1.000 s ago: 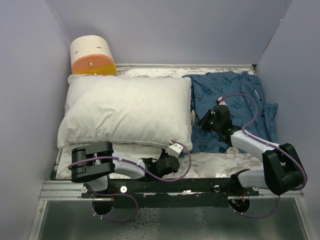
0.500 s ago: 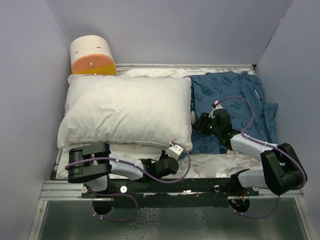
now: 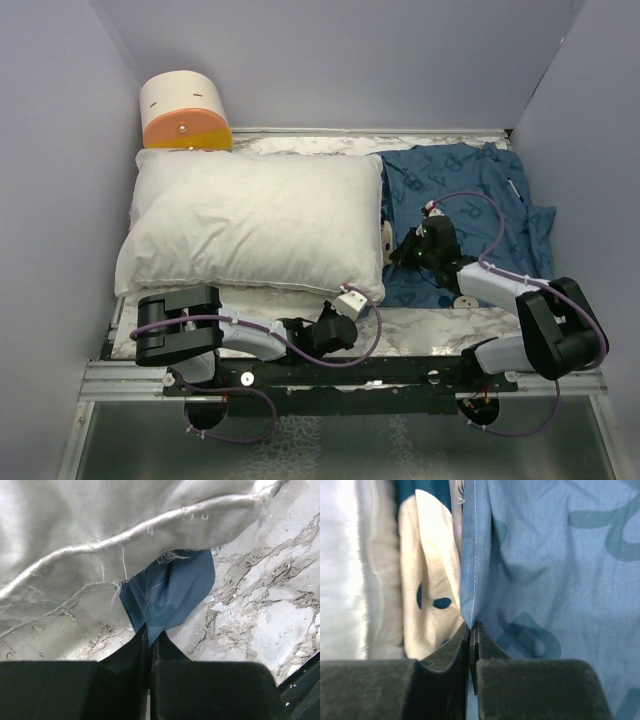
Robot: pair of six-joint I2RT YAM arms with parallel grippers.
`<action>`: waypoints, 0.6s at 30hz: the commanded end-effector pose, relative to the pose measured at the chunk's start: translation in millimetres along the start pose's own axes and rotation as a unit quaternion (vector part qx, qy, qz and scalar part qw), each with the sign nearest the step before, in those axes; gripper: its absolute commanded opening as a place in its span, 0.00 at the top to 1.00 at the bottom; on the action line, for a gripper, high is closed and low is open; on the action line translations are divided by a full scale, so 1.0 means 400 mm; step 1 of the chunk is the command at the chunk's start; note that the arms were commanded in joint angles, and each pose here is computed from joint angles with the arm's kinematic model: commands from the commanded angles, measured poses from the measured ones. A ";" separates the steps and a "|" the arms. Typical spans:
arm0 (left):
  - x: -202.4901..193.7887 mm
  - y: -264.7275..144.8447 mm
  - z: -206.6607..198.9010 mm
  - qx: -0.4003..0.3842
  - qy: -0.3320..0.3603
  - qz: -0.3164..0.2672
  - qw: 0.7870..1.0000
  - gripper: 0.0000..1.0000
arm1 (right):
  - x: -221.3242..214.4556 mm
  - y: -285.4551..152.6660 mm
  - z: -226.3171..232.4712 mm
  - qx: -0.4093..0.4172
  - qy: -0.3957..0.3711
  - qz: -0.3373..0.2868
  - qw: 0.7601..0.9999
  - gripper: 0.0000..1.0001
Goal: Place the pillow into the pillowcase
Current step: Adjust the pillowcase at the center of the board.
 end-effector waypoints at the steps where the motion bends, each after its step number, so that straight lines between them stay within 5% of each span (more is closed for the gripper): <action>1: -0.011 -0.014 0.003 -0.002 0.001 0.008 1.000 1.00 | 0.039 -0.046 0.020 -0.005 -0.019 -0.060 0.998 0.99; 18: -0.032 -0.070 0.040 0.001 0.005 0.032 0.999 1.00 | 0.038 -0.107 0.012 -0.009 -0.021 -0.086 0.996 0.97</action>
Point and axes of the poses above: each gripper's point midway between its finger pads, its own y axis out along the fingers, its own z axis along the line the jaws close on, x = y × z, the point moved 9 cm from there along -y, back along the fingers, and after that the axes turned 14 degrees about y, right-handed, at the moved point
